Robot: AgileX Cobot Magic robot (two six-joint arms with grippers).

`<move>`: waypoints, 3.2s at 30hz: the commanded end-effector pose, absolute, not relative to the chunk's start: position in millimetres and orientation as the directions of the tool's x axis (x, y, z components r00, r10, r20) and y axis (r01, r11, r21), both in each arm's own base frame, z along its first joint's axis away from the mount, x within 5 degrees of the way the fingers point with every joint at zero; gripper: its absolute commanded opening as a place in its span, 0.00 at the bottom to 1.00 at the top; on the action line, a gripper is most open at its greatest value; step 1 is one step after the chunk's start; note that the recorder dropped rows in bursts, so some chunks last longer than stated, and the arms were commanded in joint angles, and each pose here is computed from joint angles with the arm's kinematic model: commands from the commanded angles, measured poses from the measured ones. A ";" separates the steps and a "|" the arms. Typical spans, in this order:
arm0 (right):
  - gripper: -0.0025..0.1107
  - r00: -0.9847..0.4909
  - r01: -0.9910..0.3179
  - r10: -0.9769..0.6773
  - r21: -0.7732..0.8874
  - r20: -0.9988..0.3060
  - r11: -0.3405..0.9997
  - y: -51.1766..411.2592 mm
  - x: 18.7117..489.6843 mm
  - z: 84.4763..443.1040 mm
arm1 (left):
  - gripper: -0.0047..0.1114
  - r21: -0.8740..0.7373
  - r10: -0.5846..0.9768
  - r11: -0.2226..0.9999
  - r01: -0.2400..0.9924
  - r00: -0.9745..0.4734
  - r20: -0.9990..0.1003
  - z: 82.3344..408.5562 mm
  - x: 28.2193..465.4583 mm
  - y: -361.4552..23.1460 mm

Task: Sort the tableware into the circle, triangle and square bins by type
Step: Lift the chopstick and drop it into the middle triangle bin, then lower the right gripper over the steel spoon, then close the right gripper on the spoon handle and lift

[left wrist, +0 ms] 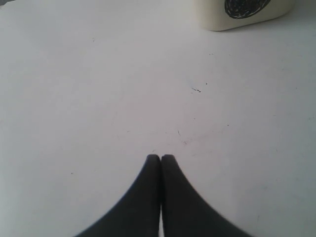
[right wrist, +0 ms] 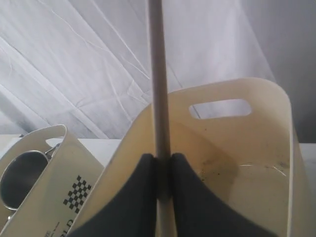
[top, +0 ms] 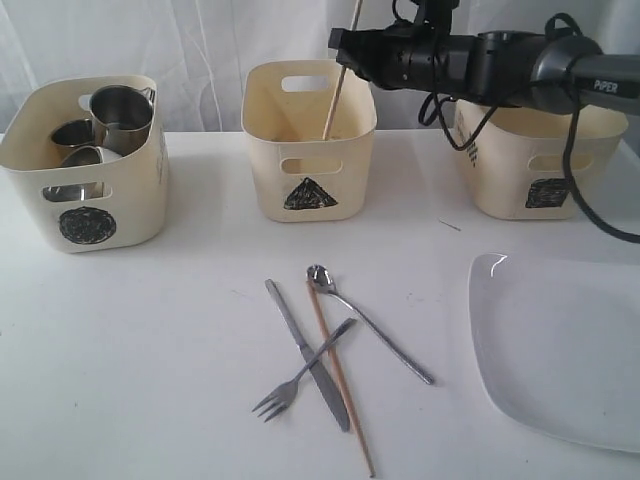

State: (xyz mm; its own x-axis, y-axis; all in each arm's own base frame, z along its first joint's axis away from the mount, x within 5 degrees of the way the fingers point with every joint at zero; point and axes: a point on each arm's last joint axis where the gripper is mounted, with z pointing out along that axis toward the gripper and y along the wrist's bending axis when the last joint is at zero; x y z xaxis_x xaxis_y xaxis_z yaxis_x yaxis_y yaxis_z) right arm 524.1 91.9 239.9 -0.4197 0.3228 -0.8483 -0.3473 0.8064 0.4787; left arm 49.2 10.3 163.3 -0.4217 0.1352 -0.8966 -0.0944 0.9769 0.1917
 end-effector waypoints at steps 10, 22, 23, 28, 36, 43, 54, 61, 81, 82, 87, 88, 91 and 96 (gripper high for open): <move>0.36 -0.453 -0.437 0.339 0.537 -0.824 0.721 99.8 524.8 240.0 | 0.04 0.188 0.134 0.978 -0.090 -0.419 -0.898 162.4 49.1 9.9; 0.19 -0.676 -0.496 0.052 0.507 -0.735 0.705 81.8 491.1 257.2 | 0.04 0.188 0.134 0.978 -0.090 -0.419 -0.898 162.4 49.1 9.9; 0.13 -0.701 -0.488 -0.016 0.463 -0.713 0.740 77.5 486.3 256.8 | 0.04 0.188 0.134 0.978 -0.090 -0.419 -0.898 162.4 49.1 9.9; 0.02 -0.760 -0.569 -0.425 0.186 -0.492 0.801 55.3 453.7 257.9 | 0.04 0.188 0.134 0.978 -0.090 -0.419 -0.898 162.4 49.1 9.9; 0.02 -0.936 -0.279 -0.175 0.336 -0.307 0.900 55.2 419.7 276.2 | 0.04 0.188 0.134 0.978 -0.090 -0.419 -0.898 162.4 49.1 9.9; 0.02 -0.959 -0.283 -0.255 0.357 -0.125 0.890 76.9 393.3 225.9 | 0.04 0.188 0.134 0.978 -0.090 -0.419 -0.898 162.4 49.1 9.9; 0.02 -0.808 -0.578 -0.564 0.044 -0.168 0.815 143.7 394.0 175.8 | 0.04 0.188 0.134 0.978 -0.090 -0.419 -0.898 162.4 49.1 9.9; 0.16 -0.794 -0.577 -0.548 0.042 -0.262 0.816 155.9 400.6 172.0 | 0.04 0.188 0.134 0.978 -0.090 -0.419 -0.898 162.4 49.1 9.9; 0.34 -0.807 -0.588 -0.568 0.130 -0.165 0.798 171.7 392.1 142.4 | 0.04 0.188 0.134 0.978 -0.090 -0.419 -0.898 162.4 49.1 9.9; 0.34 -0.808 -0.587 -0.568 0.133 -0.154 0.799 171.8 392.3 137.8 | 0.04 0.188 0.134 0.978 -0.090 -0.419 -0.898 162.4 49.1 9.9; 0.27 -0.812 -0.584 -0.571 0.138 -0.125 0.800 171.9 392.9 123.1 | 0.04 0.188 0.134 0.978 -0.090 -0.419 -0.898 162.4 49.1 9.9; 0.24 -0.812 -0.583 -0.571 0.139 -0.119 0.800 171.9 392.9 120.7 | 0.04 0.188 0.134 0.978 -0.090 -0.419 -0.898 162.4 49.1 9.9; 0.12 -0.813 -0.582 -0.572 0.140 -0.110 0.801 171.7 392.9 116.6 | 0.04 0.188 0.134 0.978 -0.090 -0.419 -0.898 162.4 49.1 9.9; 0.02 -0.812 -0.583 -0.571 0.137 -0.119 0.801 172.2 394.4 117.6 | 0.04 0.188 0.134 0.978 -0.090 -0.419 -0.898 162.4 49.1 9.9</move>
State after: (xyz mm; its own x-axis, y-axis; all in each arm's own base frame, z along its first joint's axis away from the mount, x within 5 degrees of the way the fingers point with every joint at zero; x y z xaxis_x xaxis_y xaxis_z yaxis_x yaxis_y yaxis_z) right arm 396.4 172.8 133.4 -0.8092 -0.5657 -0.1585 -0.5847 0.8017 0.1238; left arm 49.2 10.3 163.3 -0.4217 0.1352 -0.8966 -0.0944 0.9769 0.1917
